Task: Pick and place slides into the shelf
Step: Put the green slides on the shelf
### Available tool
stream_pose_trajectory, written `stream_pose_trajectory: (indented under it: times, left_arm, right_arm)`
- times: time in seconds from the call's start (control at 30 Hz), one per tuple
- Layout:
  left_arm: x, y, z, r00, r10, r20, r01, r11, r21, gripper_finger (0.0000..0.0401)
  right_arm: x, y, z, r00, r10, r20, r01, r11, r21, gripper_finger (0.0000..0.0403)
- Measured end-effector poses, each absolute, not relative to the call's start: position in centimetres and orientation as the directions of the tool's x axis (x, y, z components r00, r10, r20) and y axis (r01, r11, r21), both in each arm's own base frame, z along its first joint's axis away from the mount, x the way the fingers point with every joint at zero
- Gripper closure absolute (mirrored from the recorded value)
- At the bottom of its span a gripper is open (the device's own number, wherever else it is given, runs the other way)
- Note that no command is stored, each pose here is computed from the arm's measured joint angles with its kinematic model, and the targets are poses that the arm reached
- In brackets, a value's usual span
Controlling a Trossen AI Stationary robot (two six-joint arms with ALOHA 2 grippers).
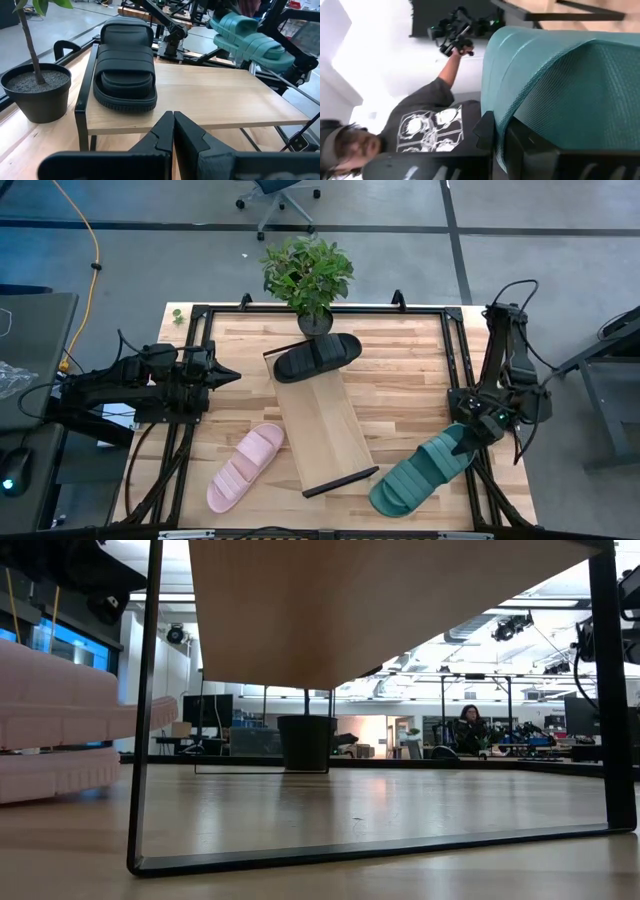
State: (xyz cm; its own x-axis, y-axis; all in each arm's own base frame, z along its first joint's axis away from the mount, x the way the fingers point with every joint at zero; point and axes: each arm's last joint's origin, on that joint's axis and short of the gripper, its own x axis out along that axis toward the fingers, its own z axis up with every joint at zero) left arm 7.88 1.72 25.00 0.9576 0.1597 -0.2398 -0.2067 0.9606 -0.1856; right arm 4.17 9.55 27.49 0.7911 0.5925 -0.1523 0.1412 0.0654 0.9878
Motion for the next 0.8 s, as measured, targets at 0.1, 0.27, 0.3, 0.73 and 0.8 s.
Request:
stream_pose_trajectory:
  times: [0.1, 0.27, 0.3, 0.73, 0.8]
  left_arm:
    - [7.9, 1.7, 25.0, 0.958, 0.160, -0.239, -0.210, 0.957, -0.199, 0.0401]
    - [7.9, 1.7, 25.0, 0.957, 0.164, -0.240, -0.213, 0.957, -0.199, 0.0401]
    - [7.9, 1.7, 25.0, 0.957, 0.165, -0.240, -0.215, 0.956, -0.198, 0.0401]
    - [7.9, 1.8, 25.0, 0.954, 0.181, -0.240, -0.231, 0.953, -0.197, 0.0400]
    - [7.9, 1.8, 25.0, 0.954, 0.181, -0.240, -0.231, 0.953, -0.197, 0.0400]
  right_arm:
    - [4.1, 9.3, 27.9, 0.785, 0.608, -0.119, 0.110, 0.052, 0.993, 0.0399]
    - [4.0, 8.9, 28.5, 0.788, 0.612, -0.063, 0.061, 0.025, 0.998, 0.0399]
    - [4.0, 8.8, 28.6, 0.792, 0.608, -0.051, 0.047, 0.023, 0.999, 0.0399]
    - [4.1, 8.3, 30.7, 0.853, 0.508, 0.119, -0.121, -0.029, 0.992, 0.0399]
    - [4.1, 8.2, 30.9, 0.866, 0.482, 0.134, -0.137, -0.030, 0.990, 0.0400]
